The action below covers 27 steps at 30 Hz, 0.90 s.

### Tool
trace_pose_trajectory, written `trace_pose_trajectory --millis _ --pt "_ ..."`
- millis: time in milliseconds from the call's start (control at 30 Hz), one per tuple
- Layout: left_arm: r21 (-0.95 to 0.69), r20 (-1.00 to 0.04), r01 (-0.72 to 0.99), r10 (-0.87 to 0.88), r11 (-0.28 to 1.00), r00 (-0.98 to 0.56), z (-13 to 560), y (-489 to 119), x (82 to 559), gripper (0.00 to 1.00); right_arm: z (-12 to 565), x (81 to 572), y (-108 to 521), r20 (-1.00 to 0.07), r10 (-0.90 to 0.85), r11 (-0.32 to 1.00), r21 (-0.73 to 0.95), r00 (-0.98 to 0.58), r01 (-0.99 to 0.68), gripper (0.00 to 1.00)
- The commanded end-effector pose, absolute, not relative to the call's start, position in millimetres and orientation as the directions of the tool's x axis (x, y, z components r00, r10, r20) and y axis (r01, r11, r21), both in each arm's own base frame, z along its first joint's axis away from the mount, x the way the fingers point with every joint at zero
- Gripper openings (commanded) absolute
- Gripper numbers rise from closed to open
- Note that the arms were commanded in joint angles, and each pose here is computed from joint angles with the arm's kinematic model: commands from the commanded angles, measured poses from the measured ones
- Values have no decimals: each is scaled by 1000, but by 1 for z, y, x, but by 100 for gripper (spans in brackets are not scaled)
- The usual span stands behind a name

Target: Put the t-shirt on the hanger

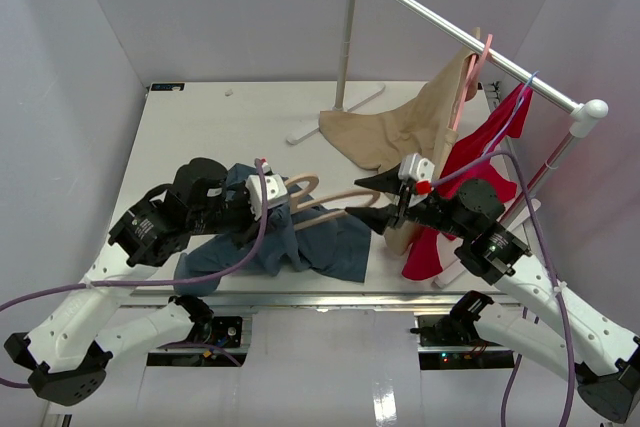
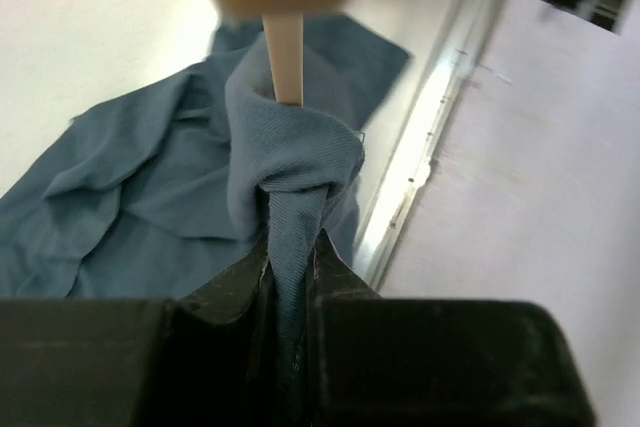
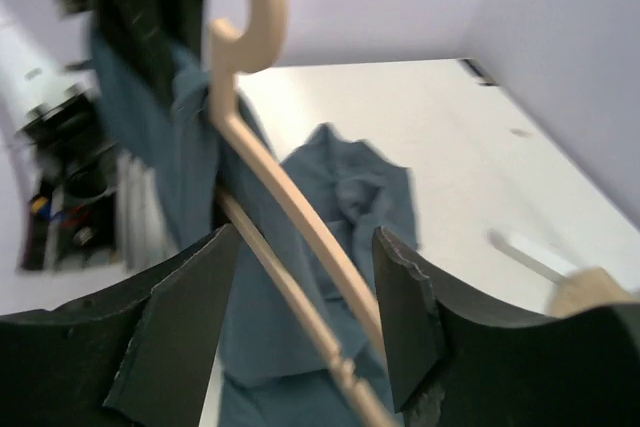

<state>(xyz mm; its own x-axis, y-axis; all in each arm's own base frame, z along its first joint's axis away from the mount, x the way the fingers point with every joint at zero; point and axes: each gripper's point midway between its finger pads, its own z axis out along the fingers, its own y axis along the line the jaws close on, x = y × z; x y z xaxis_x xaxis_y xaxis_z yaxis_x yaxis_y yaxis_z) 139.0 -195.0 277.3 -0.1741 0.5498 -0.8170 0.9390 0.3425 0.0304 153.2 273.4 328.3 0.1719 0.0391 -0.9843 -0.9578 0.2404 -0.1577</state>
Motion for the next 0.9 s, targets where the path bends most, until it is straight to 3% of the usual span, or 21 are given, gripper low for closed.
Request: trace_pose_trajectory --millis 0,233,600,867 --pt "62 -919 777 339 626 -200 314 -185 181 0 362 200 244 -981 179 562 35 80 -826 63" --pt "-35 -980 693 113 720 -167 337 -165 171 0 350 222 259 -990 144 590 92 -8 -802 57" --pt "-135 -991 807 -95 575 -98 367 -176 131 0 335 201 351 -987 112 393 151 -116 -907 46" --pt "-169 -985 769 -122 617 -119 365 -173 141 0 335 164 371 -973 213 393 166 -86 -905 22"
